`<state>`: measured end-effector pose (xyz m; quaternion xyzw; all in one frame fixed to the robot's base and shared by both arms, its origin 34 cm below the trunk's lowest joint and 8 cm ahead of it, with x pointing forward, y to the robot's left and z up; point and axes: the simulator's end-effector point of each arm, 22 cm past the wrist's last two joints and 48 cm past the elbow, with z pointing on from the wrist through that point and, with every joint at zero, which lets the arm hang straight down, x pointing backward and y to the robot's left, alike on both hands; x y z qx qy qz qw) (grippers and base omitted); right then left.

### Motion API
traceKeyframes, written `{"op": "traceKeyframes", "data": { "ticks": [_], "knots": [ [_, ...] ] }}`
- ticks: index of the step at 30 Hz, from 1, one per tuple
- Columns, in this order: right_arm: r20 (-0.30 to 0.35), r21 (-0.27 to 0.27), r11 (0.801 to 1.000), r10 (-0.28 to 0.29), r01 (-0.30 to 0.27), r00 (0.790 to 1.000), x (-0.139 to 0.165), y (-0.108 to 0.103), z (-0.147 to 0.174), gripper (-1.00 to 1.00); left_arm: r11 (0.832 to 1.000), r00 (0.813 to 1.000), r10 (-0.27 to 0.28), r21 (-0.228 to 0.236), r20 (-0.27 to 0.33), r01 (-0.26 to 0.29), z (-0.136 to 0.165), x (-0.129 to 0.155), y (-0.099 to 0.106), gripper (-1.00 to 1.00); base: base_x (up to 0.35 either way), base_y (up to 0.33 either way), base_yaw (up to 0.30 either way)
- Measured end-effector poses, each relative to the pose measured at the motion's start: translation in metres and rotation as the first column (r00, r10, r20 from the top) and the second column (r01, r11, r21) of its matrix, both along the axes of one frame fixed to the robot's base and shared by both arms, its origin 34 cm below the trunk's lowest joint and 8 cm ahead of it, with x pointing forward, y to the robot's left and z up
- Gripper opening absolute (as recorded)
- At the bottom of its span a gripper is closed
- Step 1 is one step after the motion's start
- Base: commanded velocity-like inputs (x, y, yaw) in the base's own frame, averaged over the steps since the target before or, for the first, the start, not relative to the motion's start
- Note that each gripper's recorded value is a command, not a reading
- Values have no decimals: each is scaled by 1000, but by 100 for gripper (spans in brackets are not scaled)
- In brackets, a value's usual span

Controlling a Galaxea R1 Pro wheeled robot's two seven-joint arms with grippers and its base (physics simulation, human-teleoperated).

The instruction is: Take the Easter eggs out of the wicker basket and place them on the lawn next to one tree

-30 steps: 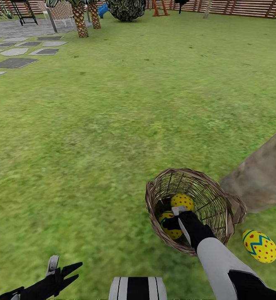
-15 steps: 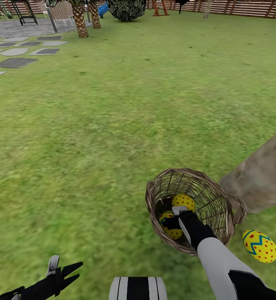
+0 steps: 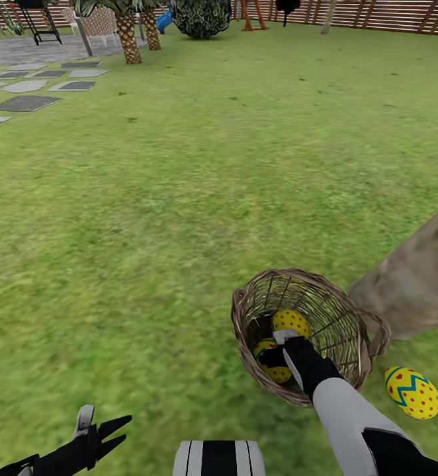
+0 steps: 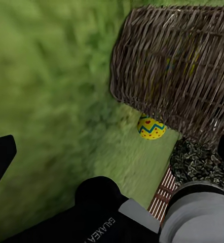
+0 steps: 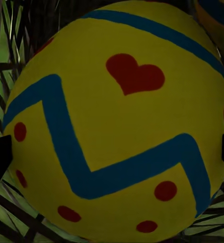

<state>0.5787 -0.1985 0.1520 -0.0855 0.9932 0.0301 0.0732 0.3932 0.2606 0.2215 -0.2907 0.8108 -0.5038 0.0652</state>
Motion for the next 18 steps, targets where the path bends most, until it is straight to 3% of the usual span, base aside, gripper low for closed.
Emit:
{"op": "traceKeyframes", "data": {
  "ticks": [4, 18],
  "knots": [
    [-19, 2, 1000, 7, -7, 1000, -9, 2, 1, -100, 1000, 1000, -1, 0, 16, 1, 5, 4, 0, 100, 0, 0, 0],
    [37, 3, 1000, 4, -4, 999, 10, 2, 31, -100, 1000, 997, -3, 0, 72, 3, 25, 19, 0, 100, 0, 0, 0]
  ]
}}
